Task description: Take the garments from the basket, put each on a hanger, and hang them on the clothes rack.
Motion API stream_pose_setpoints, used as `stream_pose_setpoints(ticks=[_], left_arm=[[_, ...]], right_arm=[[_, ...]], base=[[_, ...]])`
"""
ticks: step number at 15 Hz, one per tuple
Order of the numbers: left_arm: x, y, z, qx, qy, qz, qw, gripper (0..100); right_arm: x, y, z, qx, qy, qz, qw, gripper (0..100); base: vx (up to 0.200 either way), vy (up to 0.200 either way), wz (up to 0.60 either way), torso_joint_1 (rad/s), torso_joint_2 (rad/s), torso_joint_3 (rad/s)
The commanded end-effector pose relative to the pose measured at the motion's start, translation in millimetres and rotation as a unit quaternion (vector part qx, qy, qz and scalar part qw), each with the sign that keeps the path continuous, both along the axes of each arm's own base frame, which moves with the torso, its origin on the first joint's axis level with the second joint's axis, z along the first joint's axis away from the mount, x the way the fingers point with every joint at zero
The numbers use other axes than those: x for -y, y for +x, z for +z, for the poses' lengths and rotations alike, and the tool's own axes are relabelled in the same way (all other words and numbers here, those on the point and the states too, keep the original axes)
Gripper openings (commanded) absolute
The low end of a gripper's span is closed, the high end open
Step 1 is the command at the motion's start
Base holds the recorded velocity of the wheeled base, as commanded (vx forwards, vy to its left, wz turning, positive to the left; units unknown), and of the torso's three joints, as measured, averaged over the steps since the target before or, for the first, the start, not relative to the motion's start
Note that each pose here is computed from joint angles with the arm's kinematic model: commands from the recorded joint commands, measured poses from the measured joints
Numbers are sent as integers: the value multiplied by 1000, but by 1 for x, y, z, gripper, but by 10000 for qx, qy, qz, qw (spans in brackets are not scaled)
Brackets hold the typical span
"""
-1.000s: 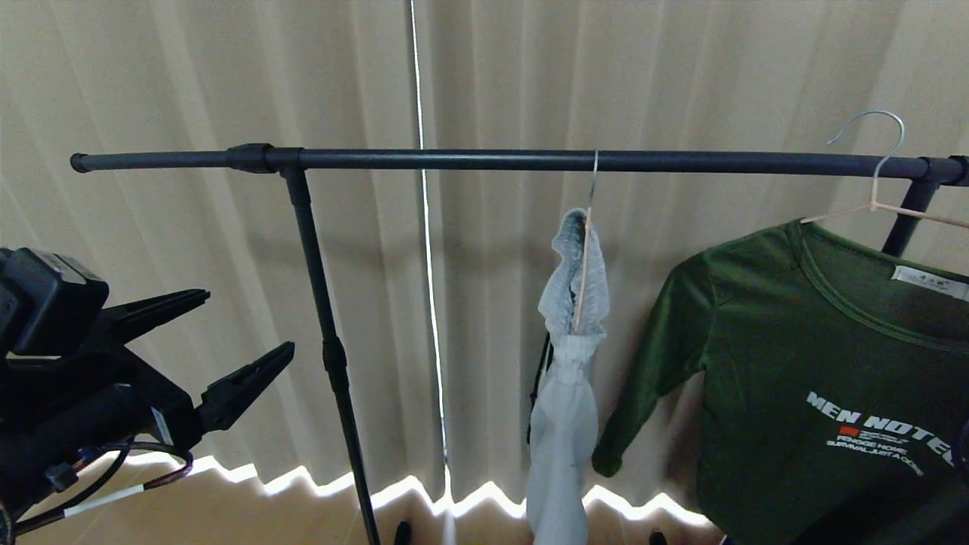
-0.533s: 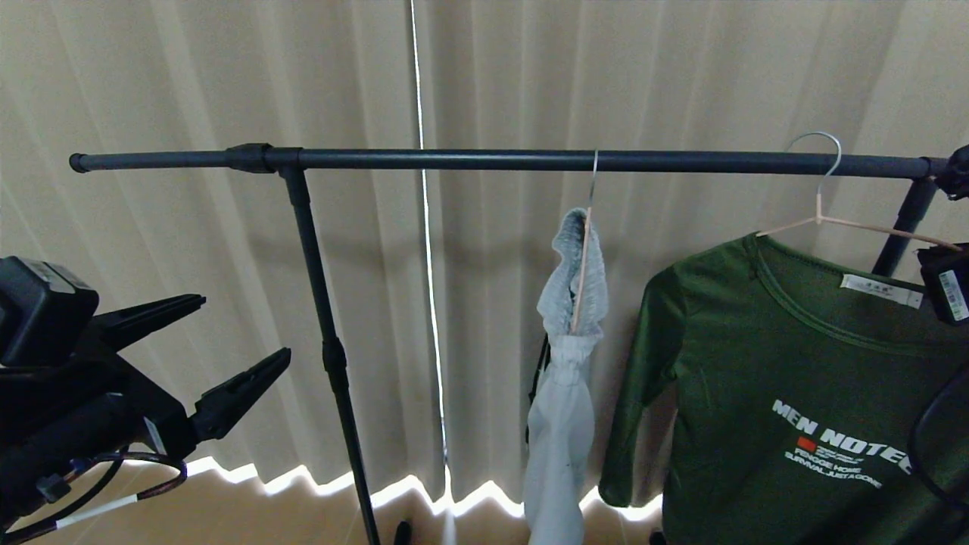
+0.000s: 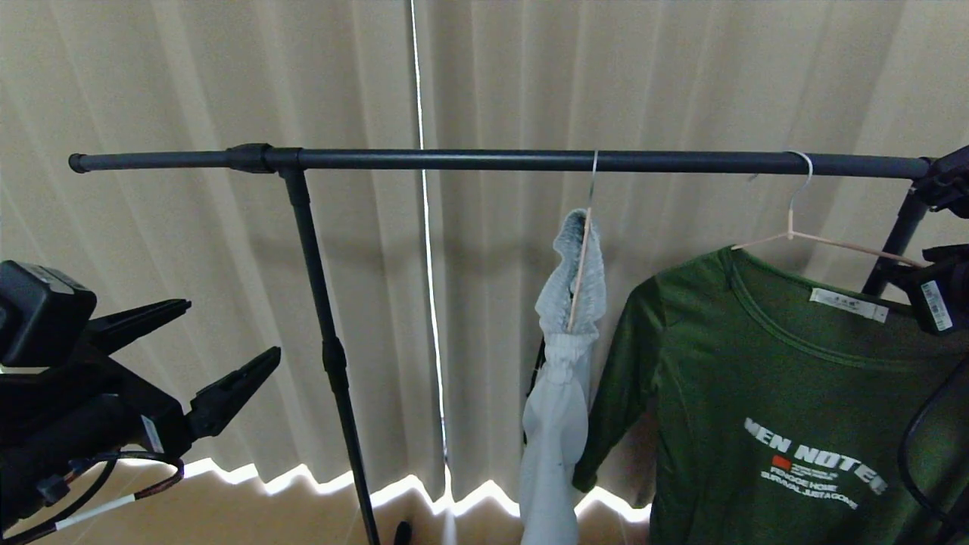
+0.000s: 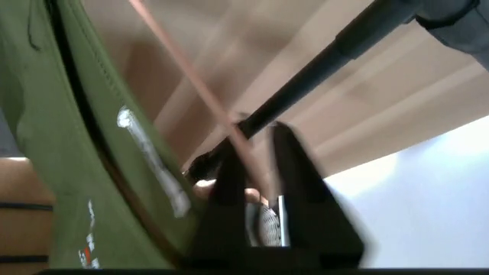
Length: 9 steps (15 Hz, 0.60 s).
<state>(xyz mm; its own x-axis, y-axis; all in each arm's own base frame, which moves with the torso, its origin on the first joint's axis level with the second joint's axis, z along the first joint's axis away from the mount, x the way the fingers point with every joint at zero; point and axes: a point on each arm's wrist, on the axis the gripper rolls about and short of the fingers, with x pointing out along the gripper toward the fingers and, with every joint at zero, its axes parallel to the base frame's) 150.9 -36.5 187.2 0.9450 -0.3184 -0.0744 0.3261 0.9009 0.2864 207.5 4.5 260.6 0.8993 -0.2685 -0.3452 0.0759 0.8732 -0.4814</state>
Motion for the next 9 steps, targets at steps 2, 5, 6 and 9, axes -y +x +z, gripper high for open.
stream_pose_setpoints(ticks=[2, 5, 6, 9], left_arm=[[-1, -4, 0, 43, -9, 105, 9999, 100], [-2, -6, 2, 93, -29, 113, 9999, 100], [-2, -8, 2, 84, -105, 126, 9998, 100], [-6, -11, -1, -1, -316, 379, 9988, 100]], right_arm=[[-3, -2, -4, -8, 303, 137, 9994, 100], [-10, -13, -3, 113, 1145, 888, 9894, 100], [-10, -16, -4, 96, 1224, 1044, 9869, 100], [-9, -35, -6, 225, 1466, 1218, 9814, 100]], base=[[0, 0, 0, 0, 0, 0], [0, 0, 0, 0, 0, 0], [0, 0, 0, 0, 0, 0], [0, 0, 0, 0, 0, 0]])
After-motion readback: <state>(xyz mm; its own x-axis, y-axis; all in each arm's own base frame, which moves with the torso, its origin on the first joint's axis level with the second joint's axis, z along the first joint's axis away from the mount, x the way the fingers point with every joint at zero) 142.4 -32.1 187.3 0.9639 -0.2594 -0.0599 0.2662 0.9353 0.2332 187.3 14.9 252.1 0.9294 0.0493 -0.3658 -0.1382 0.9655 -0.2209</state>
